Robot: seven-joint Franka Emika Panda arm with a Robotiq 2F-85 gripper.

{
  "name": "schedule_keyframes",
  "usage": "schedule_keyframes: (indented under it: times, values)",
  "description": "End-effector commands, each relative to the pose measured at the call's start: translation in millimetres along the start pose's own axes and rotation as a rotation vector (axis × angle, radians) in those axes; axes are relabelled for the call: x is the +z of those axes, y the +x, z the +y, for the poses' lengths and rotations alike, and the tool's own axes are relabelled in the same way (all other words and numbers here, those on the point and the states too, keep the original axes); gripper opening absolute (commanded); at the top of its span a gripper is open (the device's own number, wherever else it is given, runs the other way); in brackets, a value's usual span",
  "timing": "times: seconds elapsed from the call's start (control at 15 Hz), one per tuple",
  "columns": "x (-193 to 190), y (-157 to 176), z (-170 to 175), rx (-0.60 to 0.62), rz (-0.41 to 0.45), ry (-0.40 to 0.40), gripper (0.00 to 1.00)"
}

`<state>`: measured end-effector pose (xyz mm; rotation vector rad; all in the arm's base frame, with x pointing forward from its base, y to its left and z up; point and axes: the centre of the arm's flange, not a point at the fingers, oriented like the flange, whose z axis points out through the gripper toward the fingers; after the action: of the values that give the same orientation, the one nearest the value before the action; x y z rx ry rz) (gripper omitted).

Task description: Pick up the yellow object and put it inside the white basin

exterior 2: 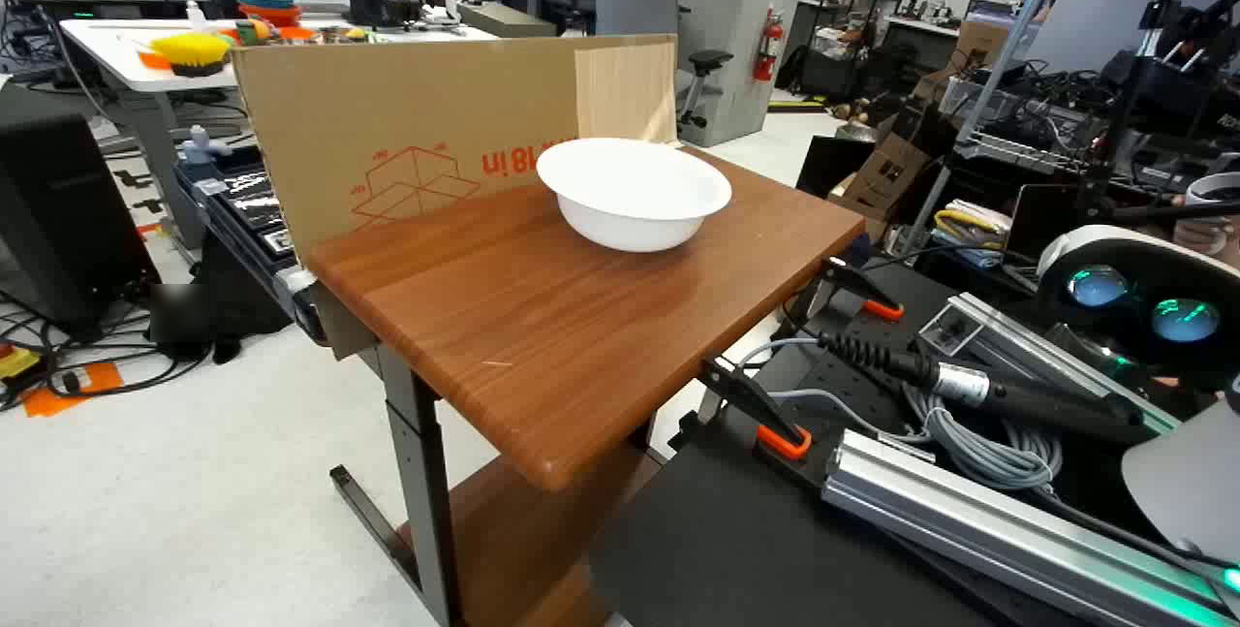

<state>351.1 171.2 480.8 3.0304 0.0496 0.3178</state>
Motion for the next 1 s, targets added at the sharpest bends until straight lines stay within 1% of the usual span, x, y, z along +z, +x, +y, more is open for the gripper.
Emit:
schedule_keyframes:
  times: [0.0,0.4,0.53,0.67,0.73,0.8,0.87,0.93]
  values:
    - [-0.1,0.0,0.0,0.000,0.000,0.000,1.00]
    - [-0.1,0.0,0.0,0.000,0.000,0.000,1.00]
    - [-1.6,6.4,2.2,-0.080,-0.014,-0.026,1.00]
    - [-1.3,20.3,14.3,-0.160,-0.033,-0.049,1.00]
    - [-0.4,32.9,26.5,-0.188,-0.038,-0.038,1.00]
    - [2.0,44.2,37.8,-0.196,-0.038,-0.039,1.00]
    - [5.5,60.7,54.1,-0.214,-0.039,-0.020,1.00]
    - [10.8,76.3,68.8,-0.203,-0.040,-0.015,1.00]
